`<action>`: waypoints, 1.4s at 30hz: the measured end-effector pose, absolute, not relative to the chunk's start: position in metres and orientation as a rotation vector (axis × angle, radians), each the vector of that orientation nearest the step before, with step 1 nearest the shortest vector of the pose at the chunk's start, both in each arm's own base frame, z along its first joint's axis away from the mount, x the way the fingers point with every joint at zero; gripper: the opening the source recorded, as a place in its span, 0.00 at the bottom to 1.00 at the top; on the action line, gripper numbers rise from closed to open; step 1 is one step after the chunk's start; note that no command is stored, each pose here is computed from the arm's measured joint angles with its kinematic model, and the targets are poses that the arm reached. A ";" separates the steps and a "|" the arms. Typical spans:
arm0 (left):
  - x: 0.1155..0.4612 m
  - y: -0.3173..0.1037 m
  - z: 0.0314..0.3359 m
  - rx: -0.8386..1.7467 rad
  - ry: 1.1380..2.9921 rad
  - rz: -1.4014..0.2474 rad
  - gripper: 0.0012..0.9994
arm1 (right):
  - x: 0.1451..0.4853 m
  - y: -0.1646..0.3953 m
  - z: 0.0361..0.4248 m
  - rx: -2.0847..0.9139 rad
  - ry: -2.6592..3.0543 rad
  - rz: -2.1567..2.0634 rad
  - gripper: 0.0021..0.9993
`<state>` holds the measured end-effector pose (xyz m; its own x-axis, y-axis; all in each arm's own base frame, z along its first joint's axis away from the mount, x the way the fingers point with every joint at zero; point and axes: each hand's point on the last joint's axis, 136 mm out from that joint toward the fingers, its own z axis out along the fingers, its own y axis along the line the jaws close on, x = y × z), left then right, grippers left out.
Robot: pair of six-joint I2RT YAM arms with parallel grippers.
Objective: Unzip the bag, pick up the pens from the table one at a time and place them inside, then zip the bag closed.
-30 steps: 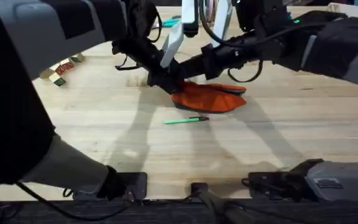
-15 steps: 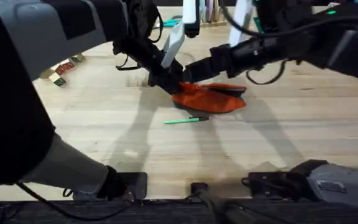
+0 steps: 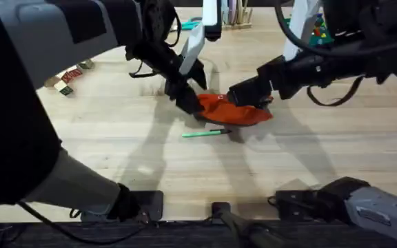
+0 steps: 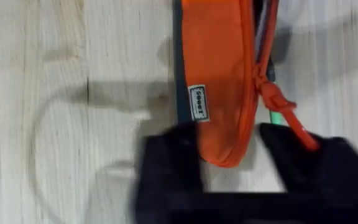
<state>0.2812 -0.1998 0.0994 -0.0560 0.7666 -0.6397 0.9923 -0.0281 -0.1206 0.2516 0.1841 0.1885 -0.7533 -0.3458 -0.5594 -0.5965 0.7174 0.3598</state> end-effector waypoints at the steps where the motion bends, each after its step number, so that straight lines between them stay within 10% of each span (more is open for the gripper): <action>1: 0.281 -0.200 0.099 1.841 1.870 -0.799 0.85 | 0.250 0.183 0.188 -0.728 2.465 0.727 1.00; 4: 0.281 -0.200 0.100 1.839 1.870 -0.801 0.99 | 0.246 0.179 0.185 -0.749 2.482 0.707 1.00; 27: 0.321 -0.171 0.148 1.704 1.846 -0.665 0.99 | 0.240 0.149 0.218 -0.997 2.446 0.417 0.99; 31: 0.326 -0.155 0.169 1.652 1.825 -0.586 0.99 | 0.245 0.147 0.219 -1.065 2.397 0.364 0.74; 36: 0.332 -0.133 0.191 1.594 1.803 -0.497 0.99 | 0.254 0.148 0.224 -1.144 2.310 0.310 0.03; 42: 0.333 -0.131 0.191 1.590 1.808 -0.496 0.99 | 0.256 0.150 0.224 -1.219 2.257 0.287 0.03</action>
<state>0.3325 -0.1312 0.1913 -0.0328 0.7172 -0.6961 0.9719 0.1854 0.1452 0.2558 0.1497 0.2241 -0.4355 -0.7034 -0.5617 -0.8217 0.5655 -0.0711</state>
